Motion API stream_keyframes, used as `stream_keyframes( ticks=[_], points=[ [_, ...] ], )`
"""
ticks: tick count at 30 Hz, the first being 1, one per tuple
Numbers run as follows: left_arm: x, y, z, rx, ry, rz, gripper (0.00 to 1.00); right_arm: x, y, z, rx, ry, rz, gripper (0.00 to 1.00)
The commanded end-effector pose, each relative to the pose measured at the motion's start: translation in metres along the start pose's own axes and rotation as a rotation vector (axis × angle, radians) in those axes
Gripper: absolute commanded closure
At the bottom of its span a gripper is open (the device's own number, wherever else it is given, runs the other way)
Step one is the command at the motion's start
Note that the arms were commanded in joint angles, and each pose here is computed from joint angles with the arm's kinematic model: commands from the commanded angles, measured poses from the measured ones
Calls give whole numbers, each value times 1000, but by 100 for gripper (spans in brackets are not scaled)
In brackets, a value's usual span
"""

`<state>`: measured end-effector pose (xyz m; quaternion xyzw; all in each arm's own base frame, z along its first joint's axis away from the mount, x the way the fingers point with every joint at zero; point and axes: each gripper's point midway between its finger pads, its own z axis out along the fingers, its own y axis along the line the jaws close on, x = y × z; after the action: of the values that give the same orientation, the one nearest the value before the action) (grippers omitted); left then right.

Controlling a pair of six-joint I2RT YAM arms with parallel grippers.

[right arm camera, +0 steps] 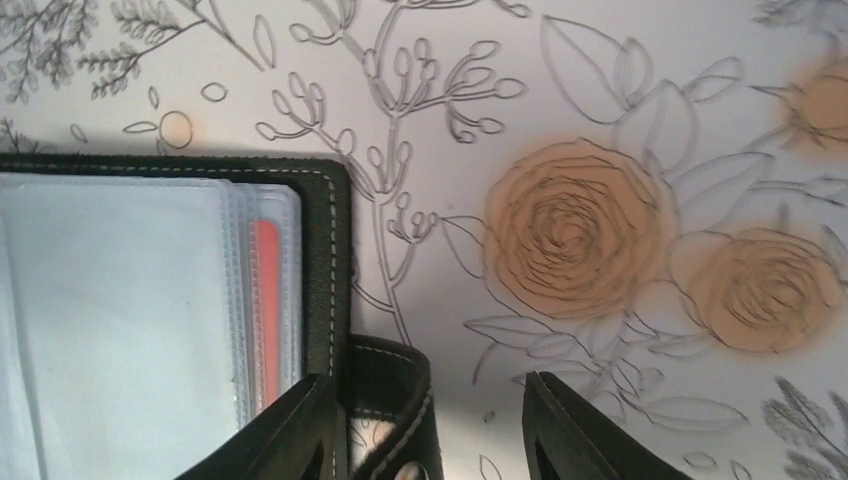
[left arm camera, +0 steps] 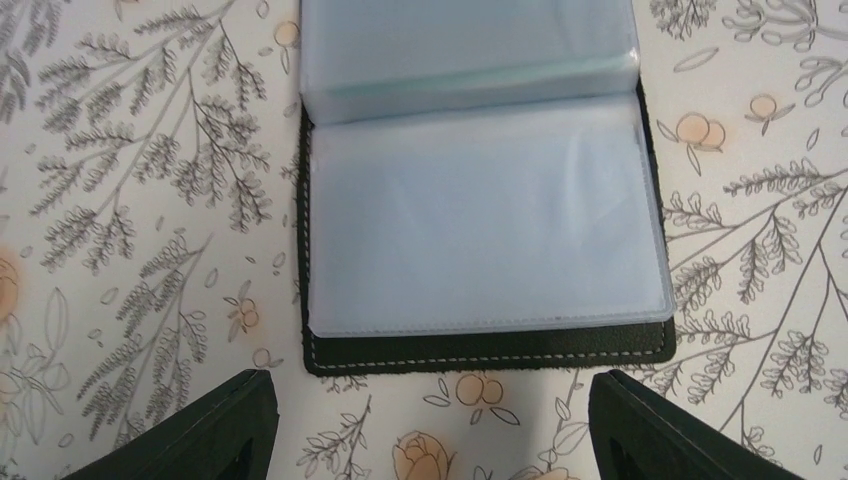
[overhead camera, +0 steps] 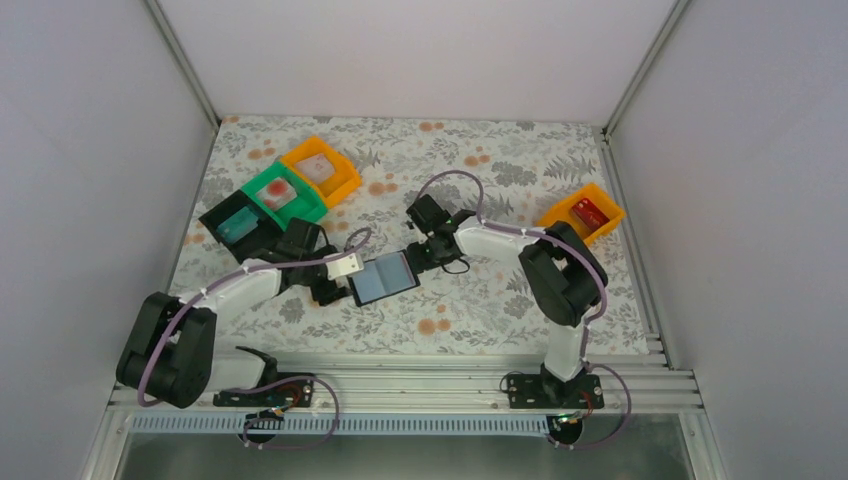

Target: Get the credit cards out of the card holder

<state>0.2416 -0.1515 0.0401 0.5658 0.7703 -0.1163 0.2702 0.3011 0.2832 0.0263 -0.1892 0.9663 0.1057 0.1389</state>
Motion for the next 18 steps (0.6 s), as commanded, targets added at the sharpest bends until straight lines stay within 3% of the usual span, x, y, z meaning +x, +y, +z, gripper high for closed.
stream_keyframes(
  ticks=[1,4,6,7,13,18],
  points=[
    [-15,7,-4,5,-41,2,22,-4,12,12,-86,-3,-1,56],
    [-15,13,-5,-5,-38,-20,21,-2,14,14,-101,7,-6,75],
    [-21,16,-6,-2,-60,-38,21,-4,16,9,-123,-3,-15,93],
    [-24,17,-7,3,-76,-41,21,-7,19,4,-141,-17,-23,95],
    [-50,19,-9,68,-197,-20,13,-25,38,-30,-231,-111,-185,96],
    [-54,22,8,135,-210,-61,10,-29,52,-50,-299,-146,-292,96]
  ],
)
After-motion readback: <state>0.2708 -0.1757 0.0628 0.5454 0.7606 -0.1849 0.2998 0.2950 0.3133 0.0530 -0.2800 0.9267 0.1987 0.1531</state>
